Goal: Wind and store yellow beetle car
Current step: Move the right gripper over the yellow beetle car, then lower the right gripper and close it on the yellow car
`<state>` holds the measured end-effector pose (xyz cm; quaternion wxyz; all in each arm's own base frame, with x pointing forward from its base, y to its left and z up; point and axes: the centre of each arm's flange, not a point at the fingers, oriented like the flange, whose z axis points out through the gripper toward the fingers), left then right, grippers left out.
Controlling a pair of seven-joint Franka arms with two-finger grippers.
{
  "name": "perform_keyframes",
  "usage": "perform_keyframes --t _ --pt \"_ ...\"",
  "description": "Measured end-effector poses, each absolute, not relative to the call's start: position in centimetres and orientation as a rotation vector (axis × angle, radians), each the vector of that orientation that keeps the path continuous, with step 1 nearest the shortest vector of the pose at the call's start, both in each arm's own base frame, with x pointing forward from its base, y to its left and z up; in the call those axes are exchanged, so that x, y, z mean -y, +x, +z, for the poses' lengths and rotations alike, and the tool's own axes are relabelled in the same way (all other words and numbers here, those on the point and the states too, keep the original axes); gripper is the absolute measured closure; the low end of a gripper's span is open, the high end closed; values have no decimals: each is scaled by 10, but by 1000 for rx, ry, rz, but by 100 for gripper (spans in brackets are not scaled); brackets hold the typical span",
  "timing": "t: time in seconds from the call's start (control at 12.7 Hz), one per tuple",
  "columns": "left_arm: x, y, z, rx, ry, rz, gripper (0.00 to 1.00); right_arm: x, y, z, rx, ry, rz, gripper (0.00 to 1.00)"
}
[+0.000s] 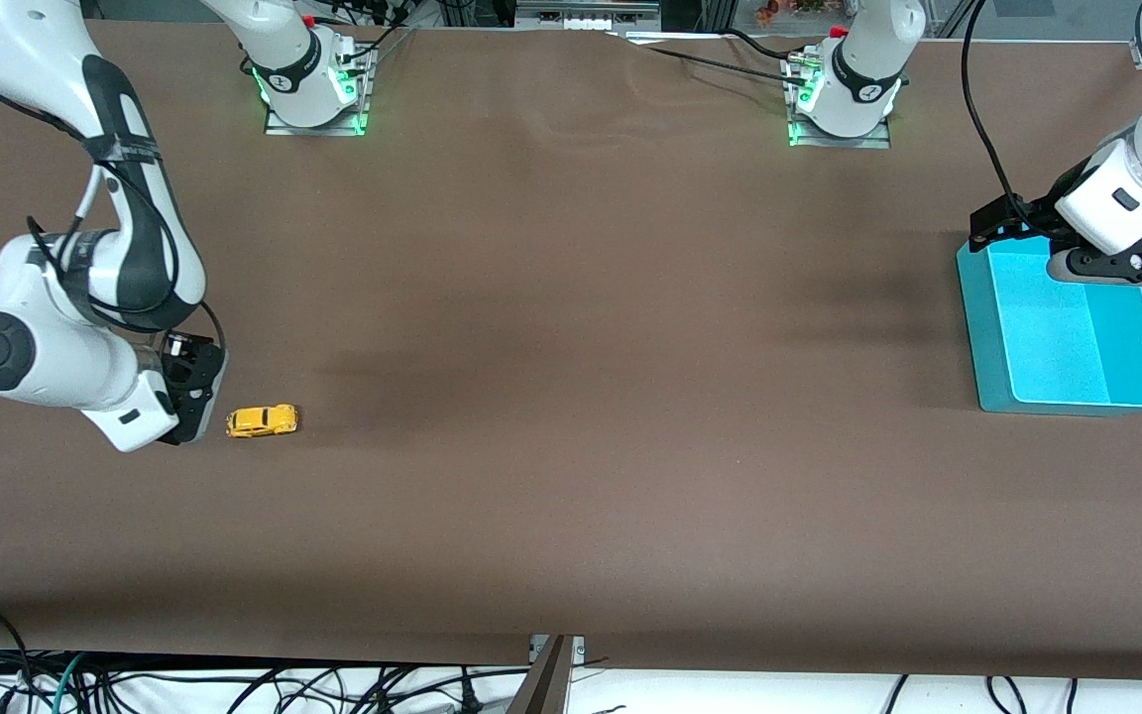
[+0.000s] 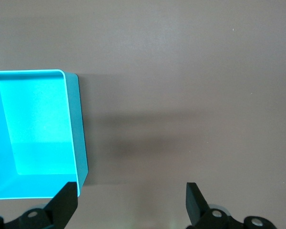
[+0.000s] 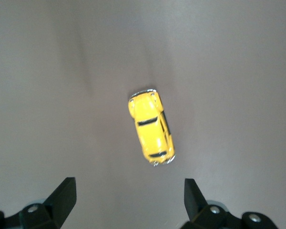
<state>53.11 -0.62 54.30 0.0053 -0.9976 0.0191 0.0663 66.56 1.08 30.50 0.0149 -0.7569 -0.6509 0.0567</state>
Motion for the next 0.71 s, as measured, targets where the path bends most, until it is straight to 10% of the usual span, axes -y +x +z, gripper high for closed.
perform_keyframes --t 0.71 --pt "6 532 540 -60 -3123 215 0 -14 651 226 2293 -2174 52 0"
